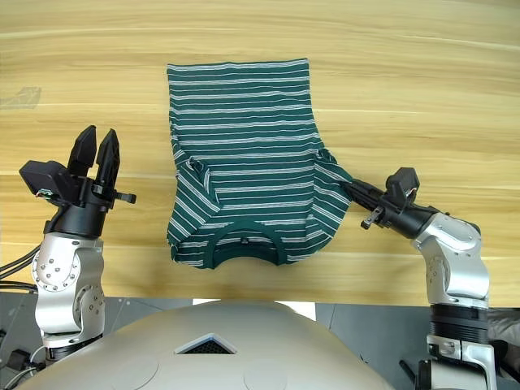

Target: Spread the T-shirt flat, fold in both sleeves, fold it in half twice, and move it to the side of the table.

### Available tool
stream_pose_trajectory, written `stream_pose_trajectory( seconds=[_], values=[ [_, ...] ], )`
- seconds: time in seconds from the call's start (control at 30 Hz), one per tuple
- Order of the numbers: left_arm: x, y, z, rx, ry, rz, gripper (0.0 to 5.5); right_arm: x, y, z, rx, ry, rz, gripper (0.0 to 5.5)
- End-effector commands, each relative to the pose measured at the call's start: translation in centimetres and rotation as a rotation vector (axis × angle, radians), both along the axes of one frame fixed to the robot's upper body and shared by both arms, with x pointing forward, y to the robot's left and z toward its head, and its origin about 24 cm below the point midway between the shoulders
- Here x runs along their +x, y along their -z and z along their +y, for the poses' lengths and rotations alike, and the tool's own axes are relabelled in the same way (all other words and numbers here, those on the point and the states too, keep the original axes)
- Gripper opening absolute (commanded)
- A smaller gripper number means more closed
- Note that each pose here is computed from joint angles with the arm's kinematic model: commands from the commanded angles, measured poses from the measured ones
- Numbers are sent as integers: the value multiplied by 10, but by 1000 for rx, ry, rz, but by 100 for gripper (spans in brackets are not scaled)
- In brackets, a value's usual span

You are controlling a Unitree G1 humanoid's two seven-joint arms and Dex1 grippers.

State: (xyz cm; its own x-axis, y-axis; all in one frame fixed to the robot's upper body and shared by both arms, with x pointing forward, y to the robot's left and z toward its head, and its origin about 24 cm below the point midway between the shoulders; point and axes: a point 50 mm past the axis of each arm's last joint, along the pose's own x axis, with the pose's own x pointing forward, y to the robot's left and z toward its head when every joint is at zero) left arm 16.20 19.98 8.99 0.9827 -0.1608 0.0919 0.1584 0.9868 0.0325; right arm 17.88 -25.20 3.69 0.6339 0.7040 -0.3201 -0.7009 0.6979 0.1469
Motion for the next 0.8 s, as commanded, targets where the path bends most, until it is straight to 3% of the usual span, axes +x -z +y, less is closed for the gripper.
stream_pose_trajectory(
  seconds=[0.03, 0.17, 0.3, 0.77, 0.8],
  values=[
    [-2, 3, -2, 17, 22, 18, 144, -5, 6, 19, -132, -83, -33, 4],
    [-2, 6, -6, 25, 42, 28, 144, -12, 5, 56, -137, -174, -80, 4],
    [-2, 8, -8, 25, 47, 34, 144, -11, -1, 72, -91, -170, -89, 4],
    [-7, 15, -16, 33, 87, 67, 144, -13, 25, 85, -170, -80, 22, 4],
    [-7, 15, -16, 34, 89, 69, 144, -13, 24, 85, -143, -80, 26, 35]
  ],
)
